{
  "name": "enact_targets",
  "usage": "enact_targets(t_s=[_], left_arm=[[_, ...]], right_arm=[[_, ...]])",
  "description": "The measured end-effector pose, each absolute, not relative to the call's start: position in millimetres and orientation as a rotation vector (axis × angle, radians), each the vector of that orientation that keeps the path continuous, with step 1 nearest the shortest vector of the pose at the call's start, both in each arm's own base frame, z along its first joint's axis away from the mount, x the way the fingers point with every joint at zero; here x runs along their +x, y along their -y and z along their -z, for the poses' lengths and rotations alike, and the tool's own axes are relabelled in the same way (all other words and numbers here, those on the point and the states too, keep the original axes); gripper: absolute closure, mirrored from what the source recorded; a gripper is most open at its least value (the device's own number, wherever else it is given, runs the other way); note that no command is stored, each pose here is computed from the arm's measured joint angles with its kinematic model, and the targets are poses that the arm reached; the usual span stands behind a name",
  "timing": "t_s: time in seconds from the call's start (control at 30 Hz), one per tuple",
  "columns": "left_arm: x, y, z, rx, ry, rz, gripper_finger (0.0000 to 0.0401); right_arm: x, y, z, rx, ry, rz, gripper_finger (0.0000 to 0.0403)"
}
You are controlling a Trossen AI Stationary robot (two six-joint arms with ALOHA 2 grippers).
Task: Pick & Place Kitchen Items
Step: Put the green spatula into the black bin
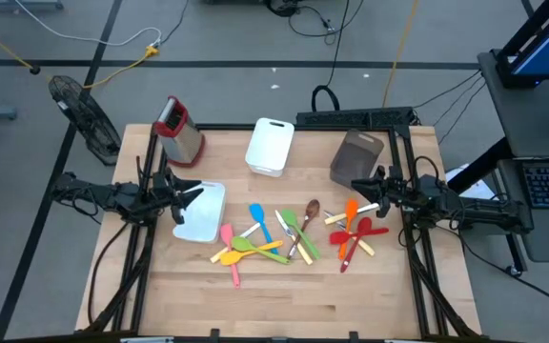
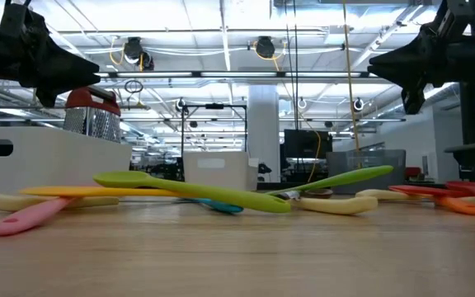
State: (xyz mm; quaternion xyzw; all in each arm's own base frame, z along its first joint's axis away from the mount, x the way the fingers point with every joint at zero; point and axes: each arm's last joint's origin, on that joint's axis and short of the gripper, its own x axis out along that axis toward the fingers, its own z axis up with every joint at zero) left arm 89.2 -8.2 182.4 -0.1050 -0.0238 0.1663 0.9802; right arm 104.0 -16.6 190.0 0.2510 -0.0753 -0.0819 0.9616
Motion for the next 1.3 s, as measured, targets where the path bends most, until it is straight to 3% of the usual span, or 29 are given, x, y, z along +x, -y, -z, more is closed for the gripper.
enact_targets(t_s=[0.33,0.53,0.73,1.07,1.3], left_arm=[[89.2,8.3,-182.5,-0.209,0.047,-0.329,0.026],[89.3,8.3,-182.4,-0.219,0.048,-0.328,0.026],[89.3,8.4,-181.8,-0.246,0.047,-0.326,0.026],[89.3,8.5,-181.8,-0.183,0.037,-0.323,0.026],[89.3,8.5,-181.8,-0.122,0.026,-0.324,0.026]], right_arm=[[108.5,16.8,-178.9,0.435,0.024,0.184,0.0348],[112.3,12.0,-175.3,0.393,-0.054,0.013,0.0348],[115.1,11.0,-183.0,0.236,0.017,-0.051,0.0348],[121.1,11.2,-185.0,0.19,0.033,-0.073,0.0348],[135.5,2.9,-211.6,0.117,0.039,-0.142,0.0348]])
